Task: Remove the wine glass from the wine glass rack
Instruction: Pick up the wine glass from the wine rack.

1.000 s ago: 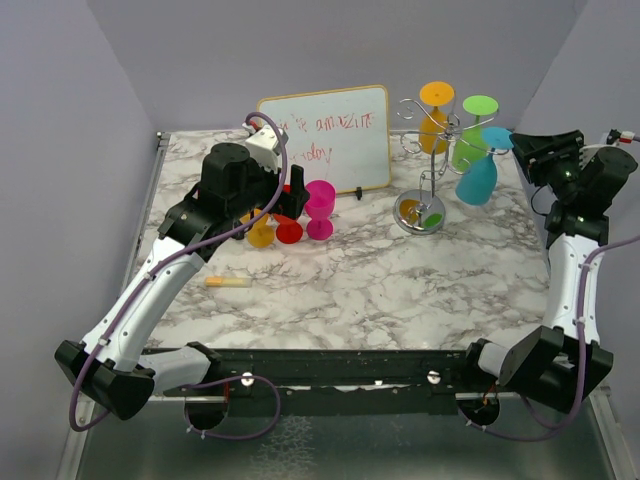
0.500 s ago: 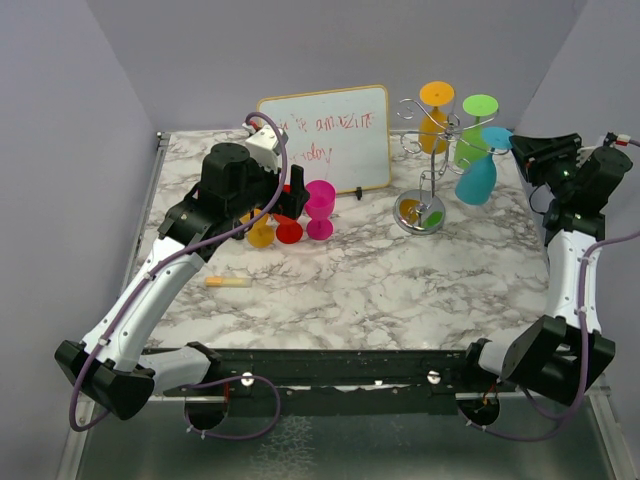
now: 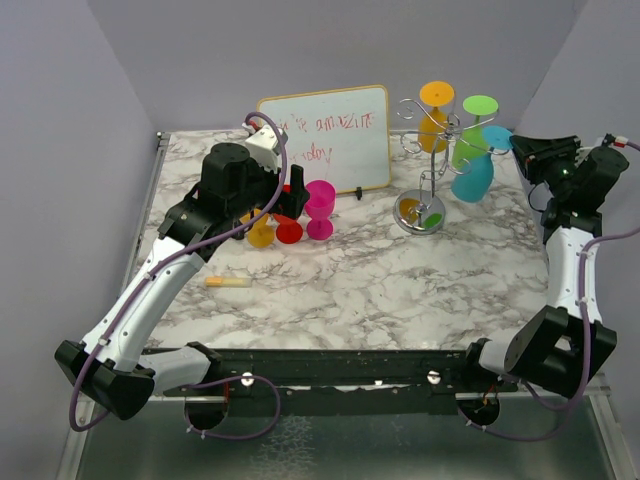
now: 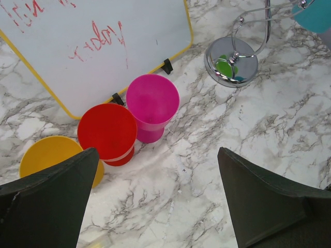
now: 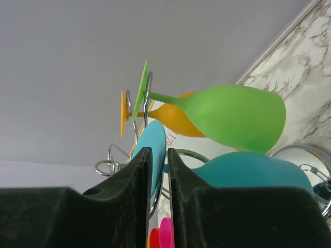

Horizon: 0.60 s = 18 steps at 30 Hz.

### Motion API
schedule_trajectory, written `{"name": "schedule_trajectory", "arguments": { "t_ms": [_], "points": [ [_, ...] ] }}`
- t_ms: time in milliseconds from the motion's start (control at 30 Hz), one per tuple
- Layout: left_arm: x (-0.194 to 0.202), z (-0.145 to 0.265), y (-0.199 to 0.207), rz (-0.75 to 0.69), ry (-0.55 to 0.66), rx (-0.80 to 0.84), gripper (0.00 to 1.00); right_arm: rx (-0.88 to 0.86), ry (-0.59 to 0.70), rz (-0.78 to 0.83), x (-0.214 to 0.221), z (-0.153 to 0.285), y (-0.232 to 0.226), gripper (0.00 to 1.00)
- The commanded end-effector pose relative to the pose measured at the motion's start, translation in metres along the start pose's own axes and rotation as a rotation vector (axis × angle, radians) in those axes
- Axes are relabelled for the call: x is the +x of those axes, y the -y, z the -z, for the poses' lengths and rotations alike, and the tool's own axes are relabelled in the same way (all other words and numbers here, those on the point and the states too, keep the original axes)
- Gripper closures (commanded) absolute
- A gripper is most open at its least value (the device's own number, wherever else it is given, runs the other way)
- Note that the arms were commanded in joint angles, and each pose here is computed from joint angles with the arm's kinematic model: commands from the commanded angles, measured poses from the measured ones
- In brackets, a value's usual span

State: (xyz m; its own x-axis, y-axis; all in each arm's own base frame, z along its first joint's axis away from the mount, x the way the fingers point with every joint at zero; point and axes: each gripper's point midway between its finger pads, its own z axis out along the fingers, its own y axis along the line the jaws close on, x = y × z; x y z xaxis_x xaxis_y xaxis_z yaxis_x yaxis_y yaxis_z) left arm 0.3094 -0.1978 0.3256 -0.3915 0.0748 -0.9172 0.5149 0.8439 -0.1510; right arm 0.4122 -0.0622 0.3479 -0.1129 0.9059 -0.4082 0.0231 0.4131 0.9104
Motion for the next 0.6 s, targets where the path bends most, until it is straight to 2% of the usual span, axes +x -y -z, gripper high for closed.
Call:
{"name": "schedule_trajectory", "arguments": {
  "t_ms": [0, 200, 433, 567],
  "points": [
    [-0.002, 0.003, 0.001, 0.006, 0.01, 0.01, 0.01, -0.014, 0.045, -0.003, -0.005, 0.007, -0.004, 0.78],
    [-0.002, 0.003, 0.001, 0.006, 0.009, 0.011, 0.01, -0.044, 0.024, -0.015, -0.002, 0.009, -0.013, 0.79],
    [-0.001, 0.003, 0.003, 0.006, 0.006, 0.02, 0.01, -0.054, 0.03, -0.014, -0.002, 0.014, -0.019, 0.97],
    [-0.001, 0.002, 0.003, 0.006, 0.004, 0.023, 0.01, -0.058, 0.035, -0.016, -0.002, 0.019, -0.025, 0.99]
  ]
}}
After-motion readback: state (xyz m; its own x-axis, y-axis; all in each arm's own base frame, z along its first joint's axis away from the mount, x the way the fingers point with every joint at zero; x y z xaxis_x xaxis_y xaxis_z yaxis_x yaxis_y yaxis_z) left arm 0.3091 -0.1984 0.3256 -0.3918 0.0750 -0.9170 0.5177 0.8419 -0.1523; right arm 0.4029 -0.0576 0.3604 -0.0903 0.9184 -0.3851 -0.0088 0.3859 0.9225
